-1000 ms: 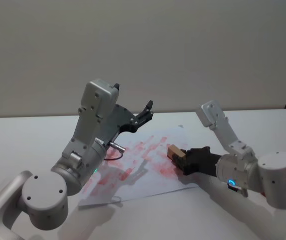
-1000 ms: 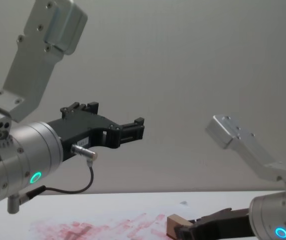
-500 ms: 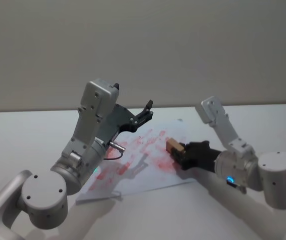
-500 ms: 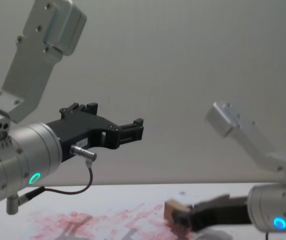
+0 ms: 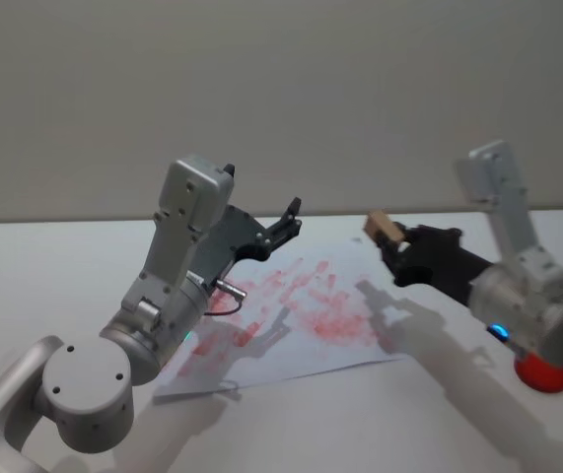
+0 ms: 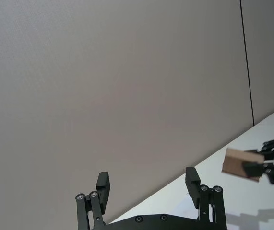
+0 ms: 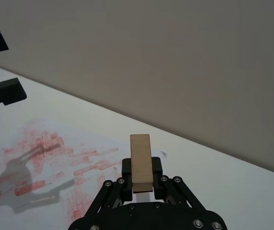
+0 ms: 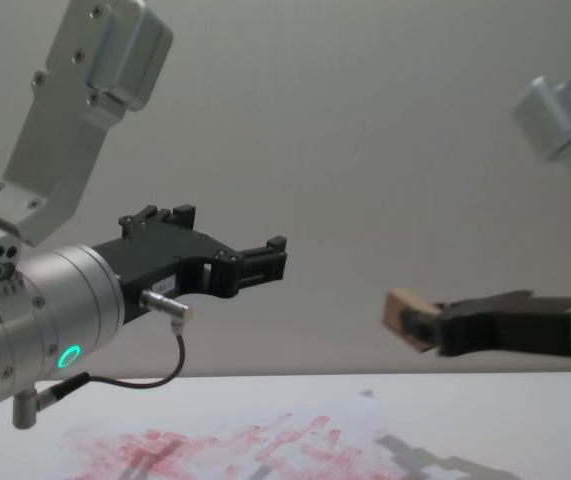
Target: Use the one hand to pick up the stamp and affix it onto the A4 paper.
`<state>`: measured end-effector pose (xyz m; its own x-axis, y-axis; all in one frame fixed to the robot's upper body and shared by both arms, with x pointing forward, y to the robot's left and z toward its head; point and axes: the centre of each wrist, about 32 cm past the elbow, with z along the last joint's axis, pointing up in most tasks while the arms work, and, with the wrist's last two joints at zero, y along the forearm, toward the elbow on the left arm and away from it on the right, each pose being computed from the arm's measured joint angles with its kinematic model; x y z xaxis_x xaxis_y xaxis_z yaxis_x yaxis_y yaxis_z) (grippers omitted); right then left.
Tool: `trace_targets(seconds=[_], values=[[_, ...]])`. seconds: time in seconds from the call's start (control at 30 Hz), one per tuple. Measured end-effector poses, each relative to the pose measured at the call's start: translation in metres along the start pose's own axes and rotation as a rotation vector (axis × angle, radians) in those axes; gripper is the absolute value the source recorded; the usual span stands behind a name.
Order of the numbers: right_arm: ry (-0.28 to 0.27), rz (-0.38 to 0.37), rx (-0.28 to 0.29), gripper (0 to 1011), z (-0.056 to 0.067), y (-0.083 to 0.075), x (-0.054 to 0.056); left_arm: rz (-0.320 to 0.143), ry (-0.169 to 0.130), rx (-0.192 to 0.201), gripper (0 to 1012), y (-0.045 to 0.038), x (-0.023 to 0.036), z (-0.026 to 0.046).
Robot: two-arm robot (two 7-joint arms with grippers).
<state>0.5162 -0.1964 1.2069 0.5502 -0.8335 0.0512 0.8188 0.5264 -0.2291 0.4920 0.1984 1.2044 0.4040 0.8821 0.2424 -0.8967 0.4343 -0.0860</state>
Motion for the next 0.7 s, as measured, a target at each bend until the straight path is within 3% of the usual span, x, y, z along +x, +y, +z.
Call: trace_targets(seconds=[0.33,0.53,0.7], values=[[0.044,-0.121,0.009,216,-0.005,-0.043,0.005,0.0,0.0,0.0,1001,0.0,0.0,0.0],[0.087,-0.216,-0.036,216,-0.016,-0.077,0.007,0.0,0.0,0.0,1001,0.0,0.0,0.0],[0.111,-0.26,-0.074,216,-0.024,-0.093,0.008,0.0,0.0,0.0,1001,0.0,0.0,0.0]])
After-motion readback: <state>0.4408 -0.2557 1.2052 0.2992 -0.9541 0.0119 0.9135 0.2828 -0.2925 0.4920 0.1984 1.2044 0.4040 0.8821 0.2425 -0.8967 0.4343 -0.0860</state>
